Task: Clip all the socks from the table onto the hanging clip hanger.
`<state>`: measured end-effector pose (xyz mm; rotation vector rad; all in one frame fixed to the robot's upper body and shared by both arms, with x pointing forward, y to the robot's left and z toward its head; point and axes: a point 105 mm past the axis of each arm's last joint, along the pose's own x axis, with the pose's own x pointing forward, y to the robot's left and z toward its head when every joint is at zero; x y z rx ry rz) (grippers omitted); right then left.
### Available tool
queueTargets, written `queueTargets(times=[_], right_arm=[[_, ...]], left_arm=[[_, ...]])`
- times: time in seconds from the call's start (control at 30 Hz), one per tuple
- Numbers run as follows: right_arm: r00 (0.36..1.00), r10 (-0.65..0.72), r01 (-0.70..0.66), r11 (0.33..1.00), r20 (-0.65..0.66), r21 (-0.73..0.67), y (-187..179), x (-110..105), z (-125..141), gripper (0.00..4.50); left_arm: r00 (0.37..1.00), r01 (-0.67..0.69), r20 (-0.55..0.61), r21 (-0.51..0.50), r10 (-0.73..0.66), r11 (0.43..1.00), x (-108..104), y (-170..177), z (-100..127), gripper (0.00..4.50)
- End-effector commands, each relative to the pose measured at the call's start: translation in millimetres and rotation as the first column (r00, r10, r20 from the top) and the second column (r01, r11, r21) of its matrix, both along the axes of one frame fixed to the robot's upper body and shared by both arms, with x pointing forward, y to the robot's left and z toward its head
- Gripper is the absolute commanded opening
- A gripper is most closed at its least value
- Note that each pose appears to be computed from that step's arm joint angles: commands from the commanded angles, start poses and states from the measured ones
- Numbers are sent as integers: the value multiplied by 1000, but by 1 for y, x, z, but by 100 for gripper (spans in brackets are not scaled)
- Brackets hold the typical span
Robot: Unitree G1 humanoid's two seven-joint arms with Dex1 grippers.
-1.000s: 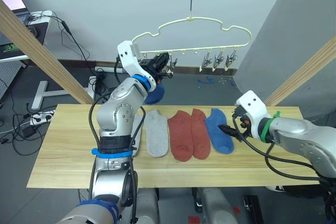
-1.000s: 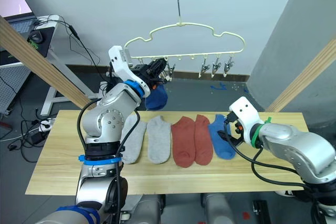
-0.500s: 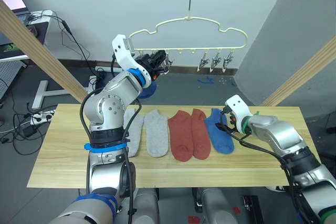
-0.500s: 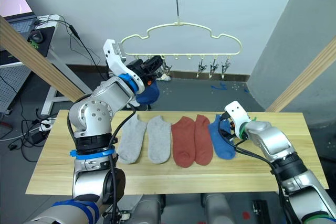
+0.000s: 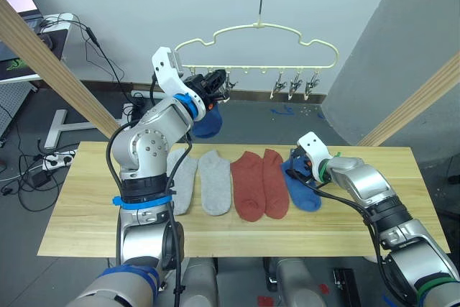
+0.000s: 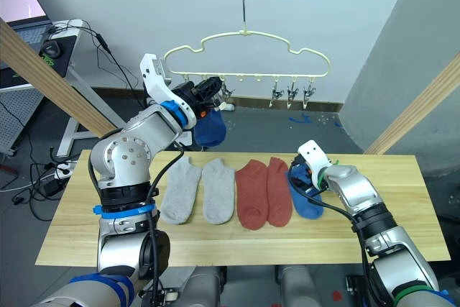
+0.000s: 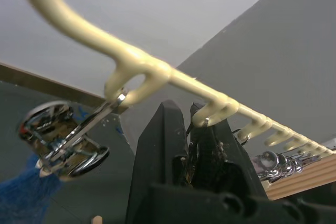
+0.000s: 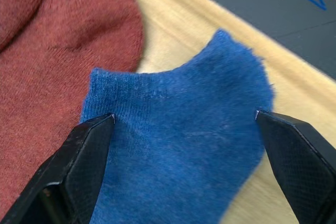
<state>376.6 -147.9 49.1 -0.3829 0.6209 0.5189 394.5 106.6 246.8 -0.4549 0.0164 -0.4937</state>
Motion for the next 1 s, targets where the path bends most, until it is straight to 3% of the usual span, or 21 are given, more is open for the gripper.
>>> queueTargets(times=[0.03,0.2,0.3,0.67,0.8,1.0], right_arm=[[1000,0,0,1000,-10,7,-3,-3,-5,450],[1000,-6,7,1000,-18,16,-5,-5,-8,450],[1000,-12,12,1000,-22,18,-6,-6,-9,392],[1000,-1,1,999,-3,34,0,-4,-5,4],[997,47,-49,998,53,42,9,-3,19,4],[969,156,-169,984,191,55,35,-10,81,4]], left_arm=[[999,34,-16,-67,-35,997,-4,0,13,14],[992,60,-105,-127,-73,990,-4,3,9,14],[990,72,-108,-125,-86,989,-6,3,11,14],[990,69,-108,-160,-87,985,-5,9,19,14],[989,68,-115,-183,-90,981,-4,10,22,14],[988,70,-124,-174,-92,982,-2,12,23,14]])
